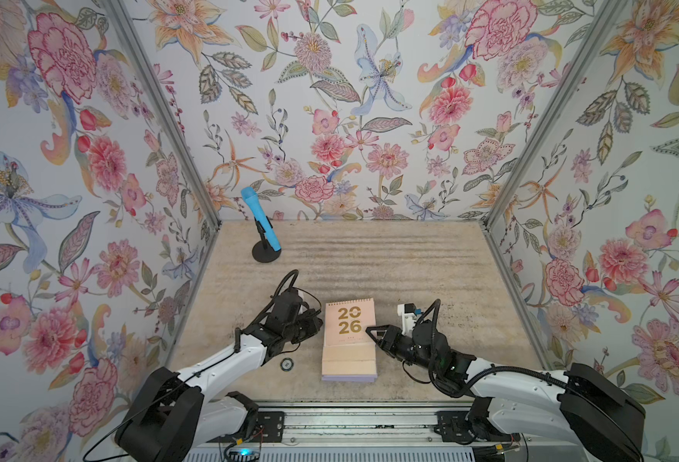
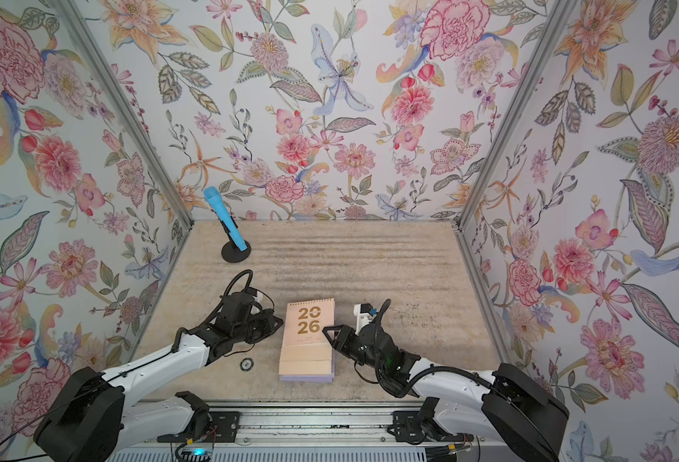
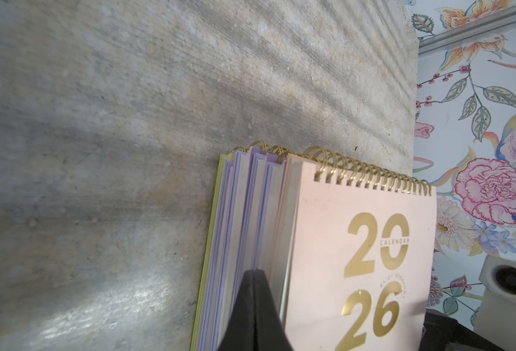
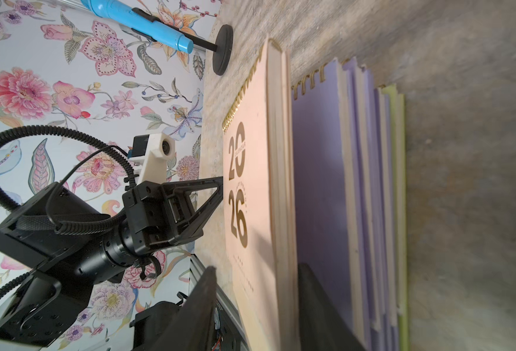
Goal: Stack the calendars
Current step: Place the calendar at the calendar.
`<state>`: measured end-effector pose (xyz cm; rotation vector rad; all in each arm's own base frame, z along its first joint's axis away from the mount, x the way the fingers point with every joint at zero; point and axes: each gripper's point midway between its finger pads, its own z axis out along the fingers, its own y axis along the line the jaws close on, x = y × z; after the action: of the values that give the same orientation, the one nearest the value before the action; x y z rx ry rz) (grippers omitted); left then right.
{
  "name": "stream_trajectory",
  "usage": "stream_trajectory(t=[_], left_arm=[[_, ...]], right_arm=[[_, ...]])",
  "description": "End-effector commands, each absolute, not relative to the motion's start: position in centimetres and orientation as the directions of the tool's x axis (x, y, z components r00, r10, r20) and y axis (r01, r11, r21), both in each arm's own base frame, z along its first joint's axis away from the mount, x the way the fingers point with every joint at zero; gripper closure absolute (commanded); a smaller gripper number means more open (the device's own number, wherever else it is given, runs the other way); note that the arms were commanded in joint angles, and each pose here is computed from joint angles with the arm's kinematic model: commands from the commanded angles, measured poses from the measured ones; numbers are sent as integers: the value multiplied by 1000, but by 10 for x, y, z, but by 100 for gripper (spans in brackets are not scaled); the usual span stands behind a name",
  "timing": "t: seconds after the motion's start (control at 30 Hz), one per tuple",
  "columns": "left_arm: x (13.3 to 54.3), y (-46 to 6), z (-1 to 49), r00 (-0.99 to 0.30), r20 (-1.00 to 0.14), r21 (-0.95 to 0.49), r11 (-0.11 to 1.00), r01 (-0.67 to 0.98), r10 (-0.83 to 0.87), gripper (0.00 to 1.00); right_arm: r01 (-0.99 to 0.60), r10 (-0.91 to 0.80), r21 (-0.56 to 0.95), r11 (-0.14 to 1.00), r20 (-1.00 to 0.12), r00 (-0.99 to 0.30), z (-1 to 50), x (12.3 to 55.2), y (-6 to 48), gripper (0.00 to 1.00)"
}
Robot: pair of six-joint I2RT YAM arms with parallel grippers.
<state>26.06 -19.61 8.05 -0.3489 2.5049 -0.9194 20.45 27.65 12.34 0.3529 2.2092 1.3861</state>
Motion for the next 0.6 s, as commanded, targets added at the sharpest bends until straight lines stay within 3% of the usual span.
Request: stream_trajectory(t=[0.0, 0.17, 0.3, 0.33, 0.4, 0.43, 0.47, 0.57], left_arm=[[263, -196, 81, -865, -334, -645, 760, -79, -374, 100], [269, -189, 83, -861, -353, -620, 781, -77, -366, 100], [285, -168, 90, -842, -392, -577, 812, -89, -370, 98], [291, -158, 94, -832, -409, -562, 822, -96, -376, 88], [305, -136, 101, -804, -449, -524, 844, -118, -391, 55], [313, -122, 106, -786, -473, -502, 855, -132, -399, 23], [320, -110, 110, -771, -494, -480, 865, -143, -402, 2], [343, -68, 125, -714, -573, -400, 898, -185, -403, 0]], right_arm=[[-21, 500, 882, 472, -287, -817, 119, 209, 259, 58], [8, 507, 837, 548, -324, -799, 119, 215, 233, 53], [39, 503, 755, 655, -397, -767, 122, 227, 200, 40], [45, 505, 735, 677, -419, -754, 125, 233, 190, 30], [60, 514, 690, 722, -476, -714, 131, 249, 165, 1], [68, 519, 668, 741, -504, -691, 136, 258, 151, 1], [70, 517, 647, 759, -535, -668, 141, 267, 138, 1], [99, 504, 555, 826, -649, -570, 156, 294, 93, 1]])
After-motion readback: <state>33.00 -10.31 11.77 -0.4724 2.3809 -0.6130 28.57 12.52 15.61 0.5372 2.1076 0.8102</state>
